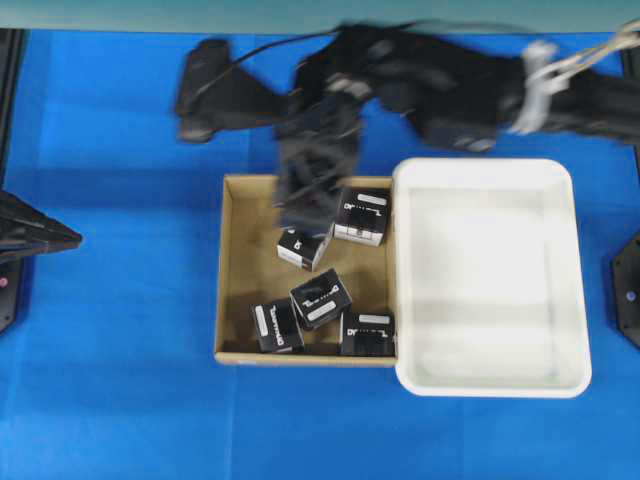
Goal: Pick a box that is randomly placed inside the cardboard box.
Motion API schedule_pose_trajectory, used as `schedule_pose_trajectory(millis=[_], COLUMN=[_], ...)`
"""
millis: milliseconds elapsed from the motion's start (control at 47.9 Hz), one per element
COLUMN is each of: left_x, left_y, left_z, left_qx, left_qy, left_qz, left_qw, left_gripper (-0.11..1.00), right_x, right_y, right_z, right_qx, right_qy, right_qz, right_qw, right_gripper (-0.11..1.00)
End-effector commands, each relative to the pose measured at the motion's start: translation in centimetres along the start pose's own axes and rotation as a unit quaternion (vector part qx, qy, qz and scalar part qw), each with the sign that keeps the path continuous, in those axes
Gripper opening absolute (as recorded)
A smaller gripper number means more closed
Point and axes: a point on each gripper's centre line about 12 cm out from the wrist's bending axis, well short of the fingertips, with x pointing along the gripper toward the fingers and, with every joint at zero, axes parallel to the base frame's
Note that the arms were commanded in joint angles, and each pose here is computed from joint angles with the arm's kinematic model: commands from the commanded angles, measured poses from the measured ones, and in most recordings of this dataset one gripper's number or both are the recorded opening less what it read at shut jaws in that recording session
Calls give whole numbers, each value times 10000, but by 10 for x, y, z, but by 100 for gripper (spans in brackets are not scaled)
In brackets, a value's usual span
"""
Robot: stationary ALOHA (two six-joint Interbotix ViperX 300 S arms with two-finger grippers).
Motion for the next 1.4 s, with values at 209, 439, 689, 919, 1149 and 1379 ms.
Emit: schedule_pose_trajectory(millis=[209, 439, 689, 919, 1149, 1379], left_x=[-2, -2, -2, -3, -2, -1], left_y=[-1, -1, -1, -1, -1, -1], left_z=[8, 9, 9, 12, 15, 15], left_qx=[6, -1, -9, -19, -12, -19], left_qy=[-123, -138, -145, -245, -390, -382], left_qz=[-7, -13, -13, -19, -34, -37], left_qw=[9999, 9999, 9999, 9997, 9992, 9993], left_gripper=[-7, -7, -7, -7, -7, -7], right_x=[-3, 18, 59, 95, 126, 132], right_y=[-11, -25, -31, -35, -39, -42], right_z=[-91, -139, -163, -161, -166, -167], right_qx=[292, 441, -189, -904, -1057, -1051], right_qy=[384, -5, -130, -276, 24, 78], right_qz=[-19, -137, -302, -371, -324, -328], right_qw=[9988, 9989, 9993, 9948, 9939, 9939], right_gripper=[71, 71, 71, 71, 71, 71])
